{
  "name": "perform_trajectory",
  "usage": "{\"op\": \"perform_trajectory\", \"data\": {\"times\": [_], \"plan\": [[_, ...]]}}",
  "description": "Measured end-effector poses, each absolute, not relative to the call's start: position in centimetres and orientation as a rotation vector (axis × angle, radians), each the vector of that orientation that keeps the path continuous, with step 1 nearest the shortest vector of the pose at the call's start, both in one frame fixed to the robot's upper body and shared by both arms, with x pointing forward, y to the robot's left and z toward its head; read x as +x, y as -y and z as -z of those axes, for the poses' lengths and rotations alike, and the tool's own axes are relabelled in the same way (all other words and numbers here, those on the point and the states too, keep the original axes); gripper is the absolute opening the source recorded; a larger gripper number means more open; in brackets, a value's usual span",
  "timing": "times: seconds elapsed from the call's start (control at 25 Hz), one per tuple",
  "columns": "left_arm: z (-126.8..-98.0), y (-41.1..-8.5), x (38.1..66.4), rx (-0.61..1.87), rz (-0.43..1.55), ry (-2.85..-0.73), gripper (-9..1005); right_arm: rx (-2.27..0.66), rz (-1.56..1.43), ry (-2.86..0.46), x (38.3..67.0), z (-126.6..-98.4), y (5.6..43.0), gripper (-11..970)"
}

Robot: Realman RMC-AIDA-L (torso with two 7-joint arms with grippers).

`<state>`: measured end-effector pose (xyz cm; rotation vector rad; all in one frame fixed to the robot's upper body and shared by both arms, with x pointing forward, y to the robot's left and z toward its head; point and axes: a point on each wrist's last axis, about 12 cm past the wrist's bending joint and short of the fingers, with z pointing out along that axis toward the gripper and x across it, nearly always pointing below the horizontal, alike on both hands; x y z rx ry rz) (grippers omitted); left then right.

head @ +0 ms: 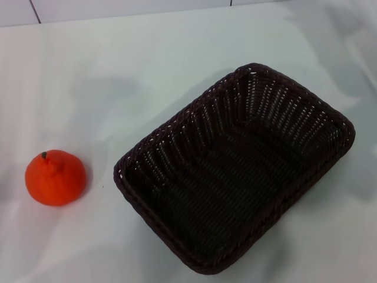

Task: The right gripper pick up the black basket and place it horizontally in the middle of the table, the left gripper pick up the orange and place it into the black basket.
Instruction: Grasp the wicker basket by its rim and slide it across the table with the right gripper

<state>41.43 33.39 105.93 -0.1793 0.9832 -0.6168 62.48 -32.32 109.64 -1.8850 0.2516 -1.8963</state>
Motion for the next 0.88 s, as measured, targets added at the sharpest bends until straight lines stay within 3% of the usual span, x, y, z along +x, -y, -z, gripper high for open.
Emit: {"op": "perform_trajectory", "data": {"times": [0.68, 0.88], "plan": [[-106.0, -33.3, 41.7, -0.176, 0.621, -0.98, 933, -1.893, 1.856, -0.188, 62.7, -109.8, 31.9, 924], [-106.1, -33.3, 41.8, -0.172, 0.622, -0.977, 933, -1.953, 1.62, 0.085, 64.0, -112.5, 31.6, 922]]}}
